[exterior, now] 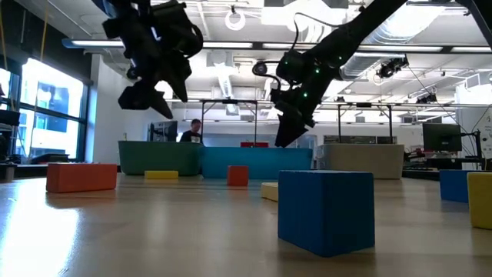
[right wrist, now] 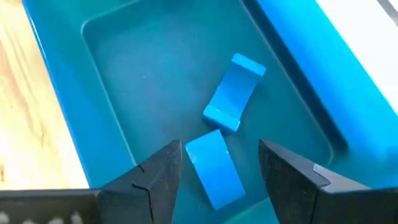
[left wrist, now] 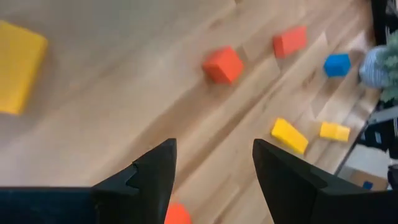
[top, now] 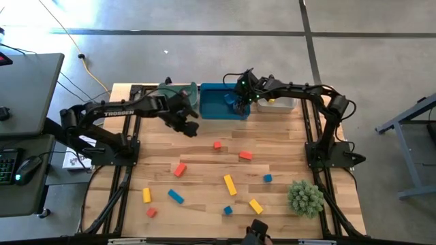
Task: Sort & place blocks by color
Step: Put the orange block into the green bin
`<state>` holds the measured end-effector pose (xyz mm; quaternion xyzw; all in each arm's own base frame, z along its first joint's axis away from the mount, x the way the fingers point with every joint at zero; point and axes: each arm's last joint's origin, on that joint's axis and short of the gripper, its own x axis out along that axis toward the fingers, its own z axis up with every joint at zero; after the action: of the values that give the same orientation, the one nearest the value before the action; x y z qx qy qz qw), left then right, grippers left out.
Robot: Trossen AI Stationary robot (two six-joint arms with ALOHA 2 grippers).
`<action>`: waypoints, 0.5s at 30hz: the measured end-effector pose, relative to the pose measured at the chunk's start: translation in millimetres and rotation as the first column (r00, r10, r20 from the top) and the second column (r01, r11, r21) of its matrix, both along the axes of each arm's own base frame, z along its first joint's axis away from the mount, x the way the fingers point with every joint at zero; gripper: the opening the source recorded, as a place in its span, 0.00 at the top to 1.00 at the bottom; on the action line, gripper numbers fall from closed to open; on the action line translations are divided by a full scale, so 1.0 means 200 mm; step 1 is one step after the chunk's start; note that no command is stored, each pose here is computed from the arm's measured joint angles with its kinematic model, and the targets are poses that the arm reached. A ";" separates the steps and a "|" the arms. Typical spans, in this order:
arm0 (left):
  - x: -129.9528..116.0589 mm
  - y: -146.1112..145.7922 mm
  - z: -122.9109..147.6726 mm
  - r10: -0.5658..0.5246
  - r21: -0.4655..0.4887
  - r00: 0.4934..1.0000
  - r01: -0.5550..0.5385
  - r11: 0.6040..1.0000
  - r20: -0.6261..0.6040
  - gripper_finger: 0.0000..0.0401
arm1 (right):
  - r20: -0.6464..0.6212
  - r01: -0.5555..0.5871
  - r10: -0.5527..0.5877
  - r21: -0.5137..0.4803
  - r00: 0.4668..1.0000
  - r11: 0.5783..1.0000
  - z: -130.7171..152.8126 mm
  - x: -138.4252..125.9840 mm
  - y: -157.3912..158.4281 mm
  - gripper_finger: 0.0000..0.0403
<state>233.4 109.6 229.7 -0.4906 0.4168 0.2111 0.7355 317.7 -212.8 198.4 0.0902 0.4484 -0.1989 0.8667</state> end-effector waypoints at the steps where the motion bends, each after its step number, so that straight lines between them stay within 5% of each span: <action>1: 0.01 -0.02 0.00 -0.008 -0.009 1.000 0.008 1.000 -0.007 0.50 | 0.003 0.002 -0.002 -0.006 1.000 1.000 0.01 0.00 0.00 0.50; 15: 0.05 -0.38 -0.04 0.019 -0.021 0.973 -0.024 0.999 -0.229 0.50 | 0.091 0.087 -0.088 0.016 0.992 0.996 0.15 -0.03 0.04 0.50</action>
<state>242.7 33.8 222.4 -0.4762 0.4957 0.2691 0.6746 311.3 -204.5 228.8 0.1238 0.4051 -0.2296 0.8763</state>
